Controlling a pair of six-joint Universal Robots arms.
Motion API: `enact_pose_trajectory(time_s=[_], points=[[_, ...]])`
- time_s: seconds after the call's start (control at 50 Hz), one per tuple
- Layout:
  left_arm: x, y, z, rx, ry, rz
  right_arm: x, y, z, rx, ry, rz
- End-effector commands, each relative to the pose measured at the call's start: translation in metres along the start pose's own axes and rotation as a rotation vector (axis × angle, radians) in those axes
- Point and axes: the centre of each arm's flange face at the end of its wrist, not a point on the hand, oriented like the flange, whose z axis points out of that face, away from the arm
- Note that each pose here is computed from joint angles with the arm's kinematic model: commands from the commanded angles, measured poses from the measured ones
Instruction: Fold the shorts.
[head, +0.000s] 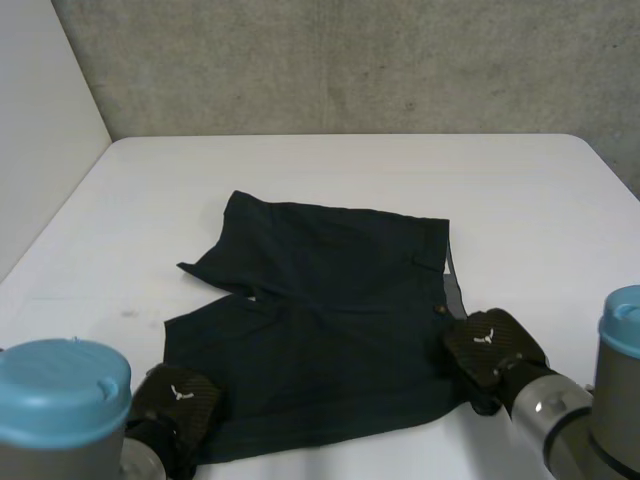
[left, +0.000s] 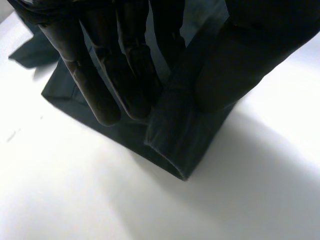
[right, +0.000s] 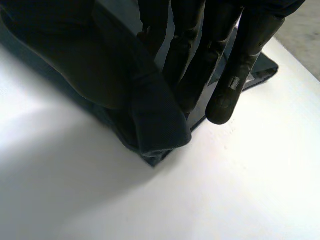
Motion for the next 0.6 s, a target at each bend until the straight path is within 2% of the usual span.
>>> enact_pose_trajectory(time_s=[0.02,0.08,0.14,0.24,0.36,0.44,0.54,0.6], points=[[0.013,0.004,-0.05,0.02,0.088,0.262,0.001,-0.003,-0.052,-0.116,-0.083,-0.353],[0.011,0.005,-0.059,0.014,0.099,0.335,0.0,0.003,-0.07,-0.19,-0.139,-0.443],[0.008,-0.003,-0.056,0.037,0.078,0.352,0.002,0.005,-0.075,-0.238,-0.181,-0.471],[-0.008,-0.04,-0.03,0.132,-0.019,0.298,0.012,-0.016,-0.062,-0.125,-0.124,-0.432],[-0.029,-0.086,0.033,0.273,-0.163,0.198,0.031,-0.039,-0.015,-0.036,-0.022,-0.249],[-0.04,-0.123,0.07,0.444,-0.27,0.144,0.044,-0.048,0.011,-0.02,0.065,-0.211],[-0.039,-0.155,0.125,0.613,-0.367,0.198,0.067,-0.067,0.045,0.069,0.255,-0.22],[-0.039,-0.162,0.149,0.648,-0.39,0.236,0.077,-0.075,0.07,0.128,0.351,-0.224]])
